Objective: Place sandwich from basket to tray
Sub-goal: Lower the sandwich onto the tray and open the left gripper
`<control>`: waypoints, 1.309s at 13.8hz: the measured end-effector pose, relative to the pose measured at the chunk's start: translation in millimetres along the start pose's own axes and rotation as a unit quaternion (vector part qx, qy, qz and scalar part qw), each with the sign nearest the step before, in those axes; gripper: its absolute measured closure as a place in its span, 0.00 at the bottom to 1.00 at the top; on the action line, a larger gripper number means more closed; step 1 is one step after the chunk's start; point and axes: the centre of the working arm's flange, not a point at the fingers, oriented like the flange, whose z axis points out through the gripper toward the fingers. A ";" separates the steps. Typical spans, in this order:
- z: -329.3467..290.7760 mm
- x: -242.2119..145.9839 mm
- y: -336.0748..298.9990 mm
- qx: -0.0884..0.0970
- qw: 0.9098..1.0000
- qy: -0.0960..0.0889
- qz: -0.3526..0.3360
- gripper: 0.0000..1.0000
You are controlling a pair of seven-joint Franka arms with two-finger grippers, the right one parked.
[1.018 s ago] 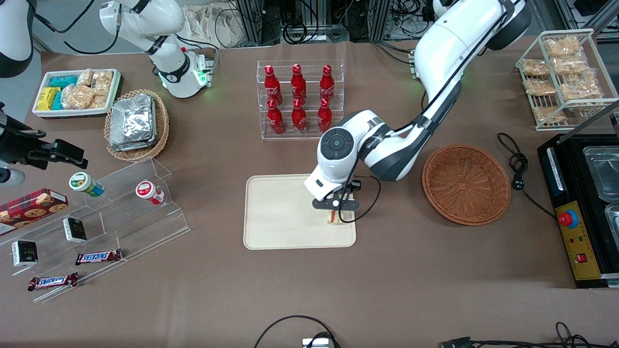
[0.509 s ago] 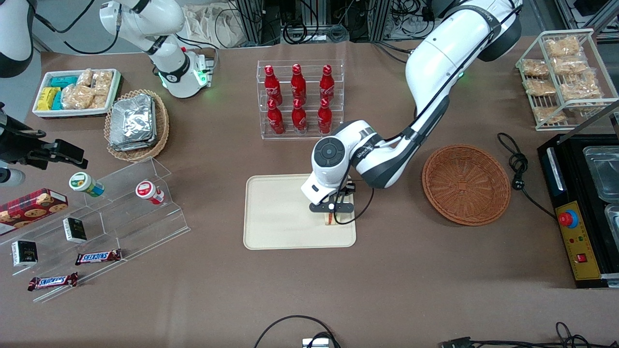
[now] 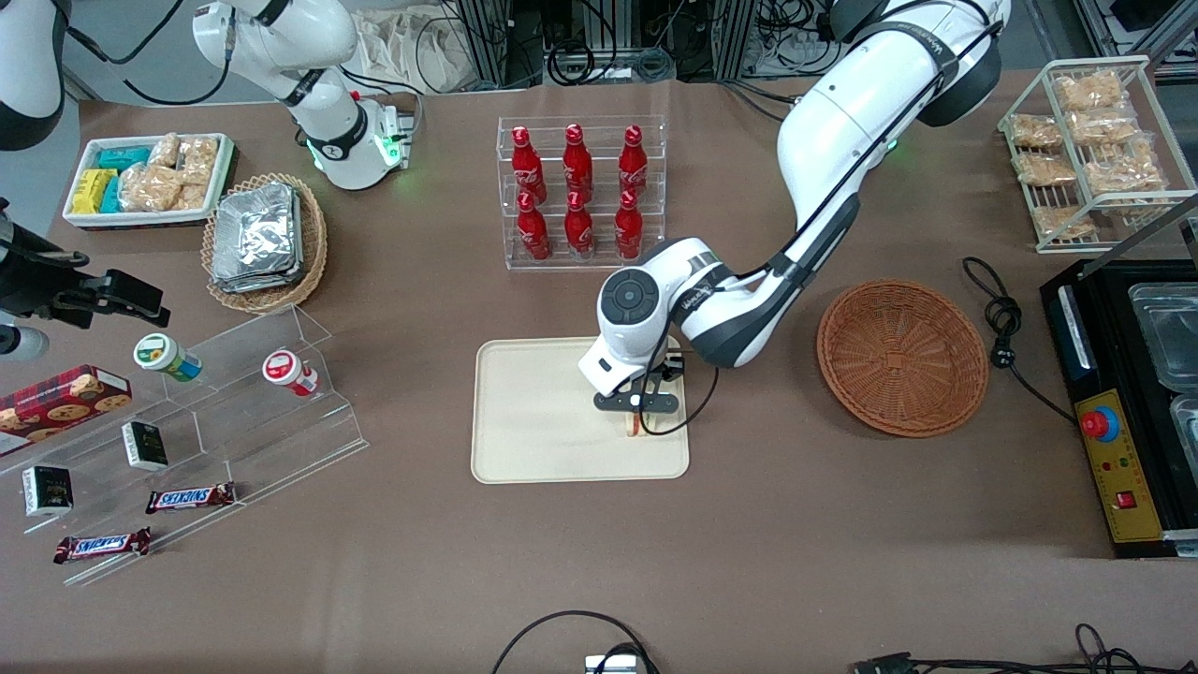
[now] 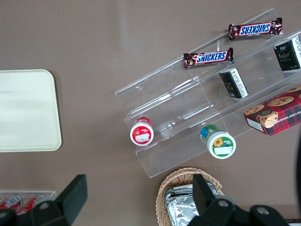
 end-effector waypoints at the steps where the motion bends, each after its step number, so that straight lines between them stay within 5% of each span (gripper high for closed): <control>1: 1.1 -0.4 0.4 0.000 1.000 -0.001 -0.001 0.52; 7: -0.6 1.3 0.9 -0.001 1.000 0.001 -0.006 0.00; 18: -91.0 48.8 -43.4 -0.014 0.997 0.047 -0.067 0.00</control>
